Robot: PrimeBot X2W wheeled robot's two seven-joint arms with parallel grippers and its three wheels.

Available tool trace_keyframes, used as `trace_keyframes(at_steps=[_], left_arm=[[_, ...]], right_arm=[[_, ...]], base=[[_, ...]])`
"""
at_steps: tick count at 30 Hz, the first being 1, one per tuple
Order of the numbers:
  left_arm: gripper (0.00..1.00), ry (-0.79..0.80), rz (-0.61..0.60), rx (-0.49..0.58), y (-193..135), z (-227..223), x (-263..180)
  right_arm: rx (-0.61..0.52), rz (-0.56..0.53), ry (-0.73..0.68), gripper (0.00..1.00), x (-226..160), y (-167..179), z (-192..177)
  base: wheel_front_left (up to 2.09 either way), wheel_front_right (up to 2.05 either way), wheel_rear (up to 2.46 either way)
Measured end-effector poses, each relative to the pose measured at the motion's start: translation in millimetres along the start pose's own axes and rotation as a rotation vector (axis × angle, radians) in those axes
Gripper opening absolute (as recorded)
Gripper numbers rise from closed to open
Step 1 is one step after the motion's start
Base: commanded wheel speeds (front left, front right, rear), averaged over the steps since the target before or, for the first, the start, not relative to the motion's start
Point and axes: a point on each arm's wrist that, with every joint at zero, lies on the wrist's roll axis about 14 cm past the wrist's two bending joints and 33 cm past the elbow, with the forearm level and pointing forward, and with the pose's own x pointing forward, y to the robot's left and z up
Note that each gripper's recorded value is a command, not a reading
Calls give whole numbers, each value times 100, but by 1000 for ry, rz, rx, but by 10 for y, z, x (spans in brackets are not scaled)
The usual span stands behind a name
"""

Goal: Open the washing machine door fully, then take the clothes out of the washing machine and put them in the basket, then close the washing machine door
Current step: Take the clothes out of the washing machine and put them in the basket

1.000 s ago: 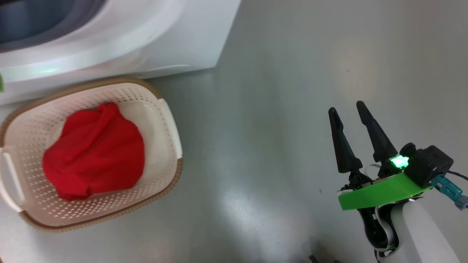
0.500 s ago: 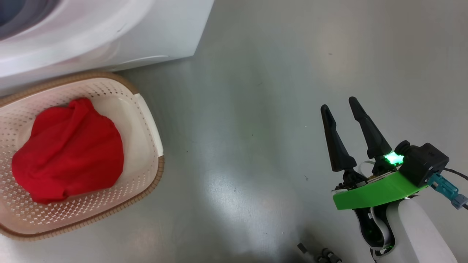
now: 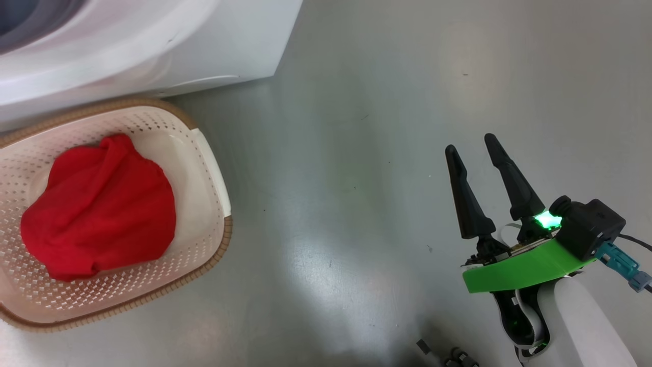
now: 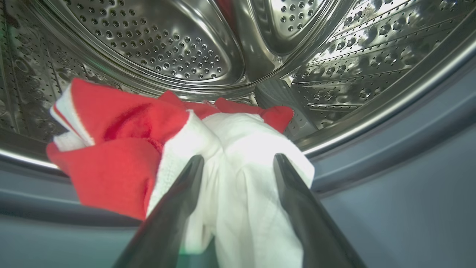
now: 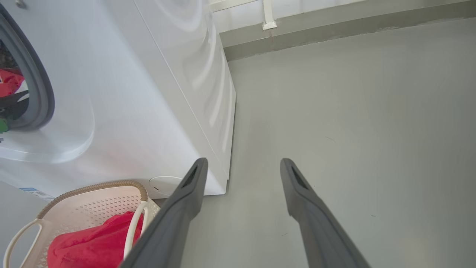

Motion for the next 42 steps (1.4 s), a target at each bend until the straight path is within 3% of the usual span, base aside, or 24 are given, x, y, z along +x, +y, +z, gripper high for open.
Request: trace_keyframes(at_steps=[24, 42], left_arm=[[0, -40, 5, -32, 1, 274, -77], [0, -233, 65, -282, 27, 859, -529]], right_arm=[[10, 31, -46, 100, 5, 114, 173], [19, 59, -103, 100, -64, 233, 419]], base=[[0, 0, 0], [0, 0, 0]])
